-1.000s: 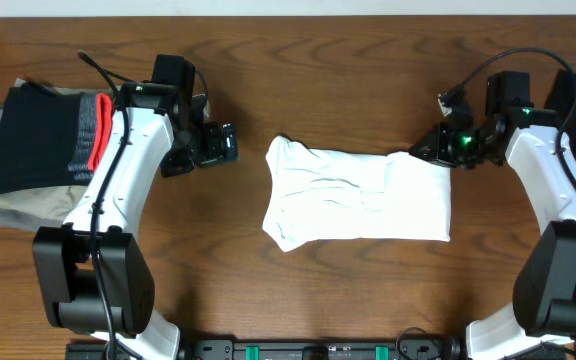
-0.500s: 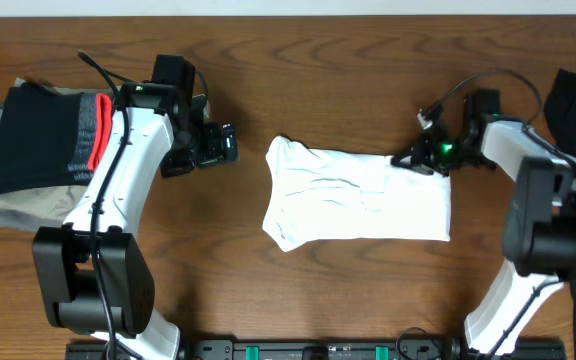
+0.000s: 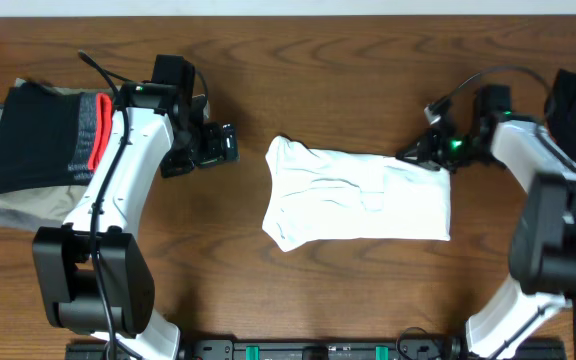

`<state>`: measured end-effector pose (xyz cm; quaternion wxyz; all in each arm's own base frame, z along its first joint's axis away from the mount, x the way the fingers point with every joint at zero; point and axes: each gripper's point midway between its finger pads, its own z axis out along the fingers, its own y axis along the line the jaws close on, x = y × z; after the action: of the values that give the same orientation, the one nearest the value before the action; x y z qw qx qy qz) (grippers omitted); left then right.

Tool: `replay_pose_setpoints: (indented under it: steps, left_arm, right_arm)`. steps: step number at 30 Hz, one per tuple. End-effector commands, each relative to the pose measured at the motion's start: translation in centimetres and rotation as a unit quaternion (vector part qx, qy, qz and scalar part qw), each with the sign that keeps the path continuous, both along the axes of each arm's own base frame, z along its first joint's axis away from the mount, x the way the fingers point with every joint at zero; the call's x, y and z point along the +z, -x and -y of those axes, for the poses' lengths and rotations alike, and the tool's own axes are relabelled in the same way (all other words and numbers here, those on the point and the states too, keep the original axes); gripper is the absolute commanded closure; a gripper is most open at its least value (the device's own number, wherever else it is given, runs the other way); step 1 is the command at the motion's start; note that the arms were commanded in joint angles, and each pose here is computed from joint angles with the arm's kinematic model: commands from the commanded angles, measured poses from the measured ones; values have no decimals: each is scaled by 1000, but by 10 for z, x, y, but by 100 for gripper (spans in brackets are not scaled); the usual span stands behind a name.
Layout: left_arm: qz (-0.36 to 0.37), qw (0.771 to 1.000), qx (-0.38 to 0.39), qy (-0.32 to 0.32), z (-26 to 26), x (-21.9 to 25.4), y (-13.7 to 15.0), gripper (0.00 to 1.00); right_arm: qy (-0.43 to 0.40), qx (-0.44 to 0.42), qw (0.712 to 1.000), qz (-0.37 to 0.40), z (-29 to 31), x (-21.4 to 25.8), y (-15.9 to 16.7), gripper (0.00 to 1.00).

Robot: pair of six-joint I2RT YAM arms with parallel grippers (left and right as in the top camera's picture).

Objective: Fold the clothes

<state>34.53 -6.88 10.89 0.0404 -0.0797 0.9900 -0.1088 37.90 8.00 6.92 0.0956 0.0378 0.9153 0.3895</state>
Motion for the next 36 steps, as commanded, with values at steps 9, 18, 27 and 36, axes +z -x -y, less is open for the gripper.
replay_pose_setpoints:
  steps: [9, 18, 27, 36]
  left_arm:
    - [-1, 1000, -1, -7, -3, 0, 3, 2]
    - [-1, 1000, -1, -7, -3, 0, 3, 2]
    - [-1, 1000, -1, -7, -3, 0, 4, 2]
    - [-5, 1000, -1, -7, -4, 0, 5, 2]
  right_arm:
    - [5, 65, 998, -3, -9, 30, 57, 97]
    - [-42, 35, 998, -29, -21, -38, 94, 91]
    - [-14, 5, 998, -56, -14, -67, 107, 94]
    - [11, 8, 1000, 8, 1, -1, 51, 91]
